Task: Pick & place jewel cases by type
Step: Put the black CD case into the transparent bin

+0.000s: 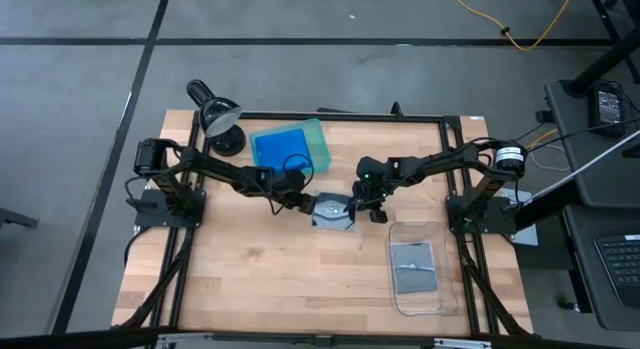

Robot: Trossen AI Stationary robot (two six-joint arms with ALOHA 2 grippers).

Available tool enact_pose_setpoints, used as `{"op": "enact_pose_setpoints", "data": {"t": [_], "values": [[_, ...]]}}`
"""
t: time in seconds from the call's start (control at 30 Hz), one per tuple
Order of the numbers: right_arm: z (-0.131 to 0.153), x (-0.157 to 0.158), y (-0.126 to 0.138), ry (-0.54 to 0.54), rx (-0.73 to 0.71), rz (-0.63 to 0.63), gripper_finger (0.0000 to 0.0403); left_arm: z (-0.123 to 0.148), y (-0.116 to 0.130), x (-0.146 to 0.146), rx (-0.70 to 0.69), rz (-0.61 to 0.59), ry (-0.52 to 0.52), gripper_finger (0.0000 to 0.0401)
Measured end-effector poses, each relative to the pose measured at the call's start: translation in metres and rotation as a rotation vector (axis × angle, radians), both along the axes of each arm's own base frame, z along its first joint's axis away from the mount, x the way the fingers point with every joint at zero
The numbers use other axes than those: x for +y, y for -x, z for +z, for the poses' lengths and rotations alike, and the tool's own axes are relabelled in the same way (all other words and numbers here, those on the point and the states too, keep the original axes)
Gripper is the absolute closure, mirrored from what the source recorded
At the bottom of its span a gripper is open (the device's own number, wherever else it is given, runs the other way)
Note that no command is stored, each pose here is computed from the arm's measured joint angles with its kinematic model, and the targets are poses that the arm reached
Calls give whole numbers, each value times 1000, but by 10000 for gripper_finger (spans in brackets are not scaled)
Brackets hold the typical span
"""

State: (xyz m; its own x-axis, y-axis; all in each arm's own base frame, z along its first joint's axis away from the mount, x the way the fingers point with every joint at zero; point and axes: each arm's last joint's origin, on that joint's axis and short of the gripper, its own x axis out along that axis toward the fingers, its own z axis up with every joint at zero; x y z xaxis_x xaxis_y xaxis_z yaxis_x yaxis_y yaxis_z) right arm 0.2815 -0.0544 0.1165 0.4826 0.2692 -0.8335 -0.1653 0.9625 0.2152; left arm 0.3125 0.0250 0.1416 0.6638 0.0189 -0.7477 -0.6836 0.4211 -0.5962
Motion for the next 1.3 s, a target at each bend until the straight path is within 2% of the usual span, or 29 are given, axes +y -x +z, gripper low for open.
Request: {"op": "enact_pose_setpoints", "data": {"t": [0.17,0.33,0.57,1.0,1.3], "values": [[0,0,0,1,1,0,382,-12,-3,-4,23,16,38,213],[0,0,0,3,-1,1,382,-22,-14,-6,-48,13,83,210],[0,0,1,7,7,15,382,-37,-22,-11,-72,-1,126,210],[-1,0,2,9,6,20,382,-27,-23,-14,-133,-45,63,211],[-1,0,1,22,-4,39,382,-24,-23,-19,-146,-73,77,232]]}}
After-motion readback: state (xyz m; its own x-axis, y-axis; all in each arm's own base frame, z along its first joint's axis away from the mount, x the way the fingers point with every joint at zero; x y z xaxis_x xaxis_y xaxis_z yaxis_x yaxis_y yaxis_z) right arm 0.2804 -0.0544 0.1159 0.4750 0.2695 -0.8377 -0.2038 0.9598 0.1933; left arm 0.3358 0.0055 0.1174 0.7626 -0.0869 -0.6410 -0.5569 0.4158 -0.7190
